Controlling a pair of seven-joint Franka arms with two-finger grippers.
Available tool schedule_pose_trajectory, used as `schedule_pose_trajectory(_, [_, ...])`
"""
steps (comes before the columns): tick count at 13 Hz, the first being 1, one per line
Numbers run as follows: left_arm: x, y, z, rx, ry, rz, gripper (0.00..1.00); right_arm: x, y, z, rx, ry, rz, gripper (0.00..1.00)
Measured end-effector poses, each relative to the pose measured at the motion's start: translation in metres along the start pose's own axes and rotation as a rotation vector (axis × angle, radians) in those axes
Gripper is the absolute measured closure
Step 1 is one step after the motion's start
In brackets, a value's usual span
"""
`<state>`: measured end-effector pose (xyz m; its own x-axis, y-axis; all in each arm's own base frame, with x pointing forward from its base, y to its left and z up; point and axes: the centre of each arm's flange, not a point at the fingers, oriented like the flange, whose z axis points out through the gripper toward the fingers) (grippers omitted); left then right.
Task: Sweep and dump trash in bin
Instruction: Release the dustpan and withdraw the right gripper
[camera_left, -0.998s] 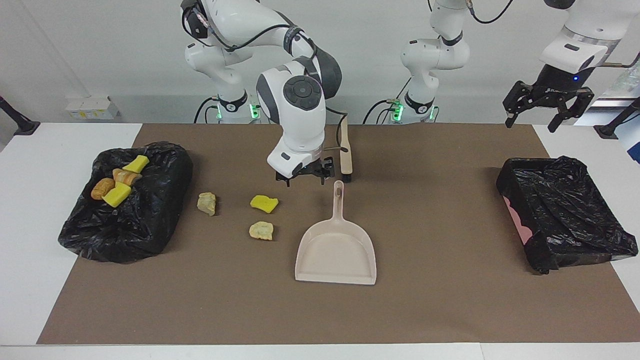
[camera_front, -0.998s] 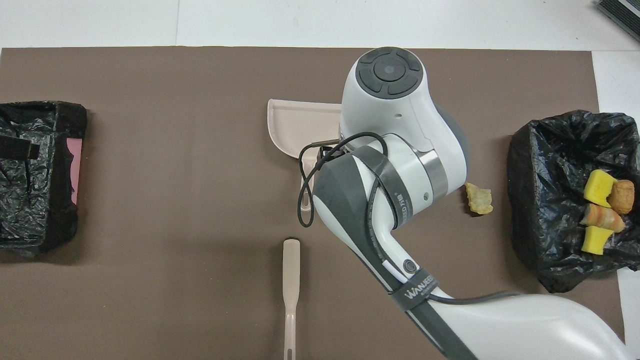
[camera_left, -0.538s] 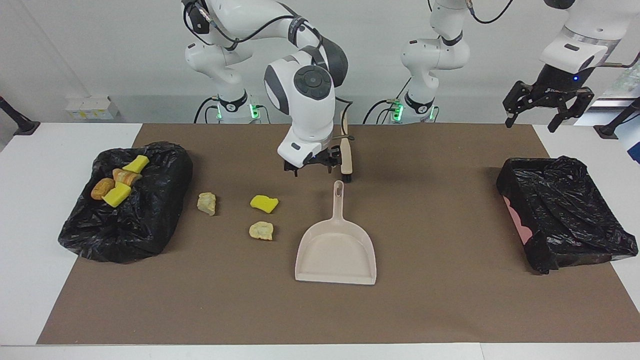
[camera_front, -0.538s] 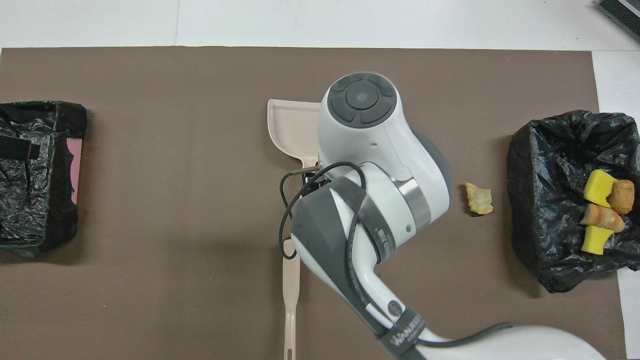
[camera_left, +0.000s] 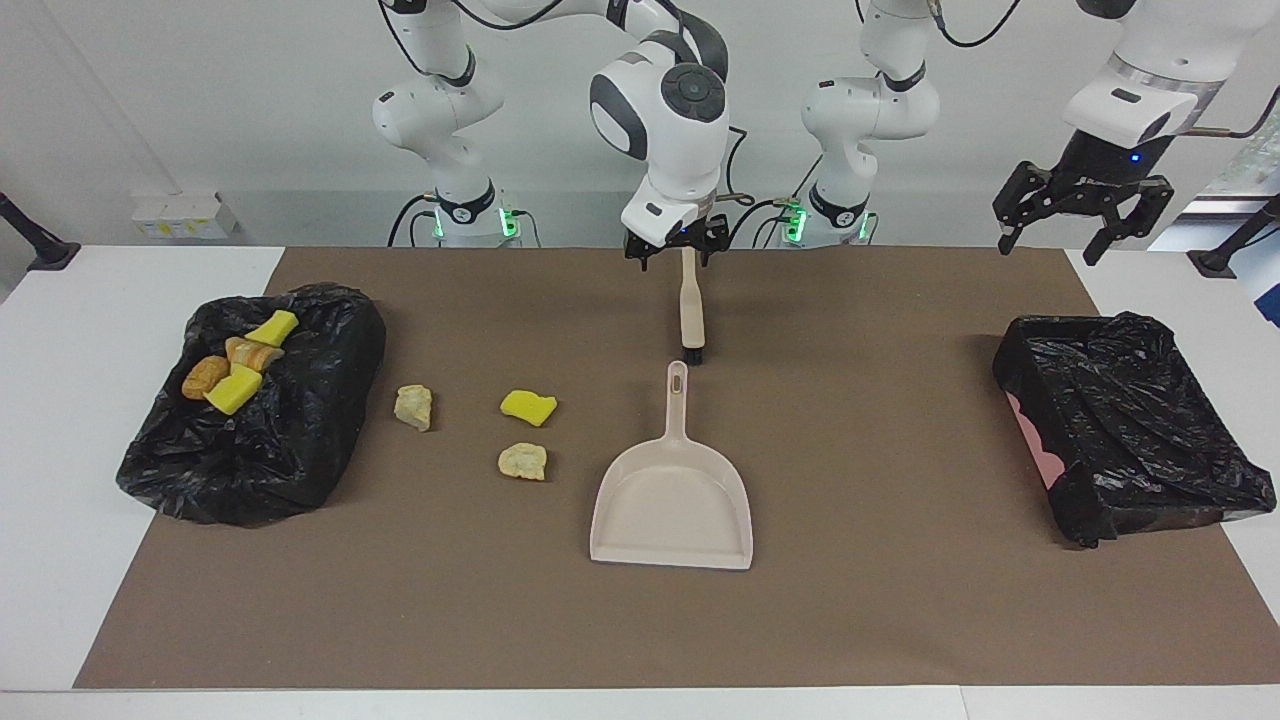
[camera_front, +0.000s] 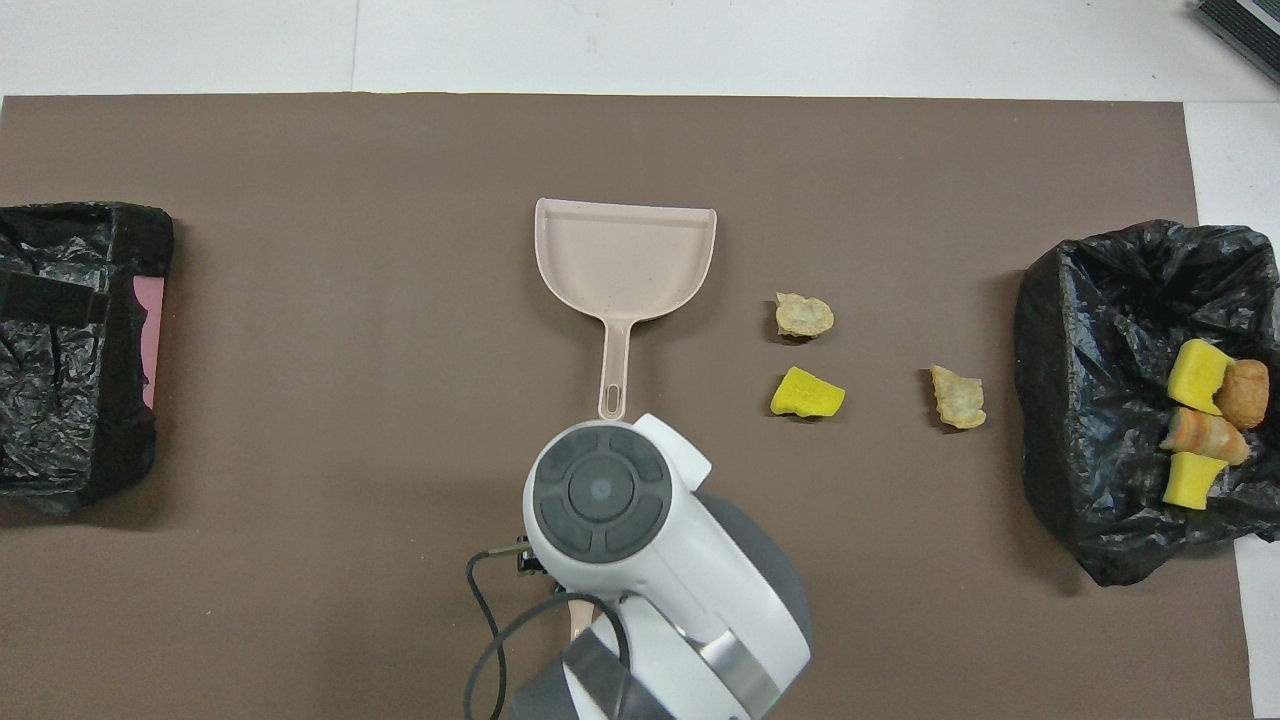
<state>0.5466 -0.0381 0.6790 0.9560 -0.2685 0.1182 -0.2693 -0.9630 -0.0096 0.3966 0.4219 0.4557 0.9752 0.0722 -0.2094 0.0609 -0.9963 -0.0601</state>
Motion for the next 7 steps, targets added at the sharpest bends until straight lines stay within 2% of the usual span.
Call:
schedule_pose_trajectory(4, [0.023,0.059,0.023,-0.009,0.028,0.023,0.00,-0.068,-0.019,0.060,-0.001,-0.009,-0.015,0.00])
schedule_pose_trajectory(6, [0.040,0.102,0.047,-0.019,0.036,0.013,0.00,-0.089,-0.035,0.091,-0.015,-0.008,-0.022,0.05])
schedule_pose_trajectory(7, [0.048,0.122,0.060,-0.024,0.038,0.018,0.00,-0.094,-0.041,0.105,-0.016,-0.003,-0.016,0.15])
